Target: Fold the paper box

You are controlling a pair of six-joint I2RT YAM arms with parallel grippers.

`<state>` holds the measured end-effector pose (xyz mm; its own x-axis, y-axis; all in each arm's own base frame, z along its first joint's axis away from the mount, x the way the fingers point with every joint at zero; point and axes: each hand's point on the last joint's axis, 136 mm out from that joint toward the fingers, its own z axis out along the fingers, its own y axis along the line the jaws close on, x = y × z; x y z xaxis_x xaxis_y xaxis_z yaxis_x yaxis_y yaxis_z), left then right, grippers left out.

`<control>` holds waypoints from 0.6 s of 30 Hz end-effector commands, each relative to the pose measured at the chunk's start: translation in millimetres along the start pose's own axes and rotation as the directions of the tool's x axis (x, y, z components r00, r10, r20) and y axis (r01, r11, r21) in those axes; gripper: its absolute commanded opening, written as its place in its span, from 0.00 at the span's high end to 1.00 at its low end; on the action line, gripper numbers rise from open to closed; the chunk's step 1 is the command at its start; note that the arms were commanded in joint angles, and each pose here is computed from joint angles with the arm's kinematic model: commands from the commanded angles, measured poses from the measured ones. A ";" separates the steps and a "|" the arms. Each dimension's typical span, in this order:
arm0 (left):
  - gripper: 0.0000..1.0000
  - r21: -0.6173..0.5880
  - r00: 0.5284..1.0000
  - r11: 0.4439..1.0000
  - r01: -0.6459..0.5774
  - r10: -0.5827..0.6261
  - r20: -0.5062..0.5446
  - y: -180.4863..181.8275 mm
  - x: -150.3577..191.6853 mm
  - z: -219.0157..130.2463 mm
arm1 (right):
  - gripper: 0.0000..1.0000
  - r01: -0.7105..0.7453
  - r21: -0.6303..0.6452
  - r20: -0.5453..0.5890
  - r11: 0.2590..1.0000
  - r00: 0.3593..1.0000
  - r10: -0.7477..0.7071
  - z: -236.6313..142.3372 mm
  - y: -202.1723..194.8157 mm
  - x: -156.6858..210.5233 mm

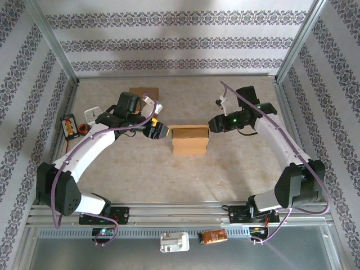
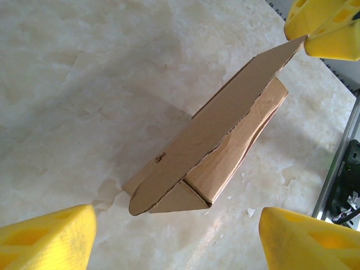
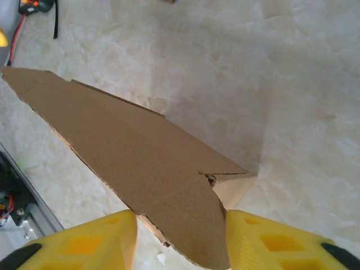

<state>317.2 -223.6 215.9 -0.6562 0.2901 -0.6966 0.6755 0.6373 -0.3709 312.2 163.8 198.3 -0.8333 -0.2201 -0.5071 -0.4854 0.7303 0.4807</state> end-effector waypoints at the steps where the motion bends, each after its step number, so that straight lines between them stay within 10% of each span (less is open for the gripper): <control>1: 0.24 0.031 0.999 0.999 -0.036 0.035 0.022 -5.7 -10.1 -2.8 | 0.62 0.037 -0.035 -0.008 0.999 0.999 -0.037 6.6 6.9 1.7; 8: 0.24 0.053 1.000 0.999 -0.008 0.007 0.022 -6.1 -11.6 8.7 | 0.73 0.034 -0.027 -0.023 0.999 0.999 -0.035 9.3 6.2 6.4; 18: 0.54 0.051 1.000 0.999 0.018 -0.019 0.024 -2.8 -14.0 22.2 | 0.83 0.032 -0.024 -0.033 0.999 0.999 -0.033 11.5 9.5 7.2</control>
<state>324.7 -236.8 197.7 -0.6987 0.2772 -0.6595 0.6521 0.6260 -0.4278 306.9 173.0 196.1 -0.8203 -0.2552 -0.5118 -0.5173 0.7128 0.4737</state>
